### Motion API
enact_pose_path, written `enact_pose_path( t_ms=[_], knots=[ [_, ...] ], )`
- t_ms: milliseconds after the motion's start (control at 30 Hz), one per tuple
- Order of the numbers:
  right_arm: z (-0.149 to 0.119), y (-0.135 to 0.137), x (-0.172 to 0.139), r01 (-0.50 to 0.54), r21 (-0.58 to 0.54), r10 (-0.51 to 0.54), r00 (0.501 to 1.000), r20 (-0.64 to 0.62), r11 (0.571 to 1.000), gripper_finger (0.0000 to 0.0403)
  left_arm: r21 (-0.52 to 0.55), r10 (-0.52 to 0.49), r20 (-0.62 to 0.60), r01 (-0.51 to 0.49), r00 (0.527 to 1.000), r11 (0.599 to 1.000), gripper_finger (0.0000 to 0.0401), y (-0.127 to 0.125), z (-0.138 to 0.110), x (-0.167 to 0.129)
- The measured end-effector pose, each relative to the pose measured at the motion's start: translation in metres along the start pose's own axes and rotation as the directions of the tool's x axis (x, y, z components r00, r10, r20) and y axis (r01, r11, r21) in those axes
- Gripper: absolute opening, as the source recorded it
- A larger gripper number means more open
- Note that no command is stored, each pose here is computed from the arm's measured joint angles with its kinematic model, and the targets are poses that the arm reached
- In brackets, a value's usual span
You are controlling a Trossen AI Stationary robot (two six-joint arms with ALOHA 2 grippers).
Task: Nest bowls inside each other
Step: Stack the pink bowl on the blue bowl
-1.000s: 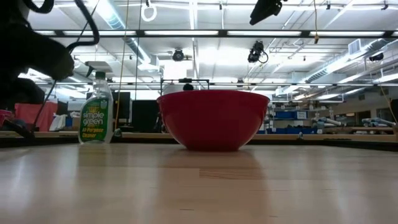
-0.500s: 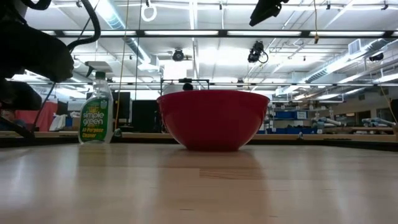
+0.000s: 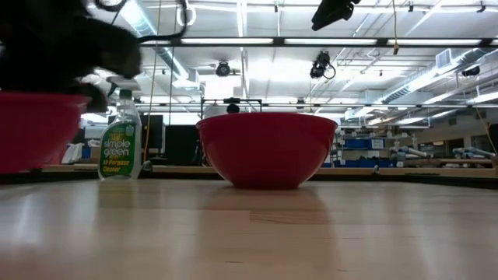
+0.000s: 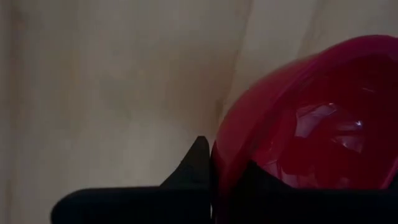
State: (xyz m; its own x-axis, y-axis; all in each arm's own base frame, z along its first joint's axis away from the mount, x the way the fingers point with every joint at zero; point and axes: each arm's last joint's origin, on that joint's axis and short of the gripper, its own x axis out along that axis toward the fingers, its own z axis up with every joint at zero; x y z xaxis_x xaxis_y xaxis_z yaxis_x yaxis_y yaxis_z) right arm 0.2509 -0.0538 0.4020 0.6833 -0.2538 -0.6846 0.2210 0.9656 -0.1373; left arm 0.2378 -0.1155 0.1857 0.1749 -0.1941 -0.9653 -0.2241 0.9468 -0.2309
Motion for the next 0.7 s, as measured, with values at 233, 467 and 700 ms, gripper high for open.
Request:
enact_pose_path(
  t_ms=[233,467,700],
  knots=[
    [-0.003,-0.011,-0.014,0.031,0.034,-0.032,0.999,0.029,0.999,0.0171,0.083,0.001,0.059,-0.006,0.998,0.997,0.0006,0.026,0.051,-0.046],
    [-0.007,-0.015,-0.02,0.043,0.068,-0.044,0.999,0.017,0.997,0.0171,0.061,0.034,0.211,-0.048,0.977,0.997,0.0005,0.068,0.107,-0.098],
    [-0.008,-0.016,-0.02,0.044,0.09,-0.044,0.999,0.004,0.995,0.0171,0.085,0.128,0.282,-0.158,0.951,0.984,0.0005,0.109,0.179,-0.124]
  ],
)
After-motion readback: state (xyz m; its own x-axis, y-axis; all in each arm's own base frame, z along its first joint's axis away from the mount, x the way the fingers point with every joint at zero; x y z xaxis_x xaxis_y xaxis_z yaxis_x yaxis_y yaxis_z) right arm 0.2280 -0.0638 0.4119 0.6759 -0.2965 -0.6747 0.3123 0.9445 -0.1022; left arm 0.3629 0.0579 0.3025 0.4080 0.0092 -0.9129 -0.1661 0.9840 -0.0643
